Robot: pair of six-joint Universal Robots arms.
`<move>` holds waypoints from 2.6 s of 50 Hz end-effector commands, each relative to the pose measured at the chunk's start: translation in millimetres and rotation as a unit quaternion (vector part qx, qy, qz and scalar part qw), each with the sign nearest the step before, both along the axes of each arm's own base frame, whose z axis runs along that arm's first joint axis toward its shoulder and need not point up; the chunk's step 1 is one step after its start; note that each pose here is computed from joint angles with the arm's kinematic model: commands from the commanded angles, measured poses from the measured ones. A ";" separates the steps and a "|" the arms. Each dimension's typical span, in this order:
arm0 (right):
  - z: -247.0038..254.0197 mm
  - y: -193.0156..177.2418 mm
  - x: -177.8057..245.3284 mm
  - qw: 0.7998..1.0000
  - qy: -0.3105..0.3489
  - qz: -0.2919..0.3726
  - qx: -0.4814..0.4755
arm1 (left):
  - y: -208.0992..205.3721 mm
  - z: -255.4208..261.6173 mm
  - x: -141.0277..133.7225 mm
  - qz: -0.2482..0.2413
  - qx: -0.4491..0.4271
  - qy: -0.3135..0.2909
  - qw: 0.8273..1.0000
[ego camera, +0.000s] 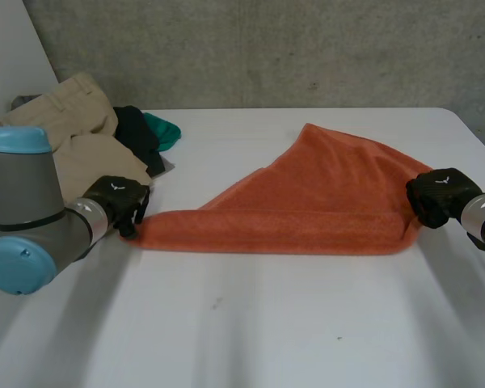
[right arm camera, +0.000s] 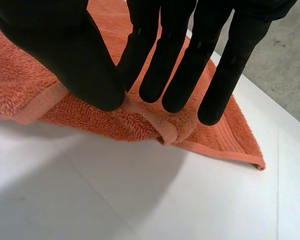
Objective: Fold the laundry.
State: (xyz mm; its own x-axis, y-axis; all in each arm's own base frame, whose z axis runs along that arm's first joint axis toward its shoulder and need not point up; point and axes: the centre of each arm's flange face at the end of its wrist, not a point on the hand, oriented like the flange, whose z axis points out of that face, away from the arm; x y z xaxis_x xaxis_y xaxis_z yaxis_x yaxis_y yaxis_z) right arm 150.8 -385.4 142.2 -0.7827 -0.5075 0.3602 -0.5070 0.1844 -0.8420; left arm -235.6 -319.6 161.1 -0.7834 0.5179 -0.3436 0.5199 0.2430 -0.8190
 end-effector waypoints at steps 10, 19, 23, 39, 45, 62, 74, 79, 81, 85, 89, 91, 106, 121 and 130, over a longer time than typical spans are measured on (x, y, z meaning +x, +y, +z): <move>-0.2 4.6 2.7 1.000 -0.002 0.004 0.003 | -6.0 -16.0 3.6 0.029 0.012 -0.017 0.999; -0.5 6.9 4.4 1.000 -0.001 0.009 0.004 | -9.7 -23.8 1.4 0.025 0.012 -0.021 0.999; -0.8 7.5 5.2 1.000 -0.002 0.011 0.004 | -11.7 -25.7 -1.0 0.022 0.011 -0.022 0.999; 33.1 27.4 11.1 1.000 0.018 0.018 -0.015 | -2.5 48.5 -2.8 0.040 -0.060 0.031 0.997; 93.1 47.9 6.4 0.995 0.046 0.026 -0.079 | 3.3 94.5 -8.9 0.024 -0.113 0.072 0.991; 106.1 44.3 6.3 0.996 0.037 0.016 -0.086 | 6.4 121.8 -13.5 0.046 -0.096 0.094 0.990; 30.7 217.6 74.6 0.940 0.137 0.294 0.108 | -8.5 130.4 -34.7 0.020 -0.134 0.120 0.983; 41.9 199.6 98.0 0.970 0.043 0.235 0.054 | -5.2 154.3 -48.6 0.017 -0.165 0.145 0.975; 61.9 163.4 94.3 0.987 -0.006 0.162 0.002 | 0.5 164.8 -54.2 0.014 -0.175 0.153 0.973; 97.7 117.1 76.2 0.994 -0.045 0.075 -0.066 | 14.0 180.0 -59.7 0.003 -0.180 0.158 0.971; 121.8 94.3 68.0 0.993 -0.058 0.053 -0.090 | 31.0 199.1 -62.2 -0.019 -0.191 0.169 0.967; 127.0 81.5 68.5 0.992 -0.062 0.052 -0.096 | 45.0 213.1 -64.1 -0.042 -0.202 0.177 0.962; 51.0 -14.1 116.3 0.991 -0.055 0.086 -0.084 | 144.6 284.8 -53.5 -0.179 -0.296 0.194 0.918; 55.1 -77.5 129.0 0.973 -0.099 0.028 -0.205 | 138.6 294.1 -43.4 -0.182 -0.338 0.190 0.904; 248.7 -63.6 99.6 0.866 -0.162 -0.033 -0.473 | 24.6 294.1 -18.7 -0.020 -0.378 0.172 0.909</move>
State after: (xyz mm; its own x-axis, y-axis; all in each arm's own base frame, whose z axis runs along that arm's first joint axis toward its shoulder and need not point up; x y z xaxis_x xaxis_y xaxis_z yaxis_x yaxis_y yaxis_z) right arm 265.5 -472.5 288.7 -0.9036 -0.1834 0.3871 -0.2819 -0.4258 -0.8598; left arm -271.3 -230.8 454.1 -0.8034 0.4386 -0.4027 0.1590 -0.4937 -0.8550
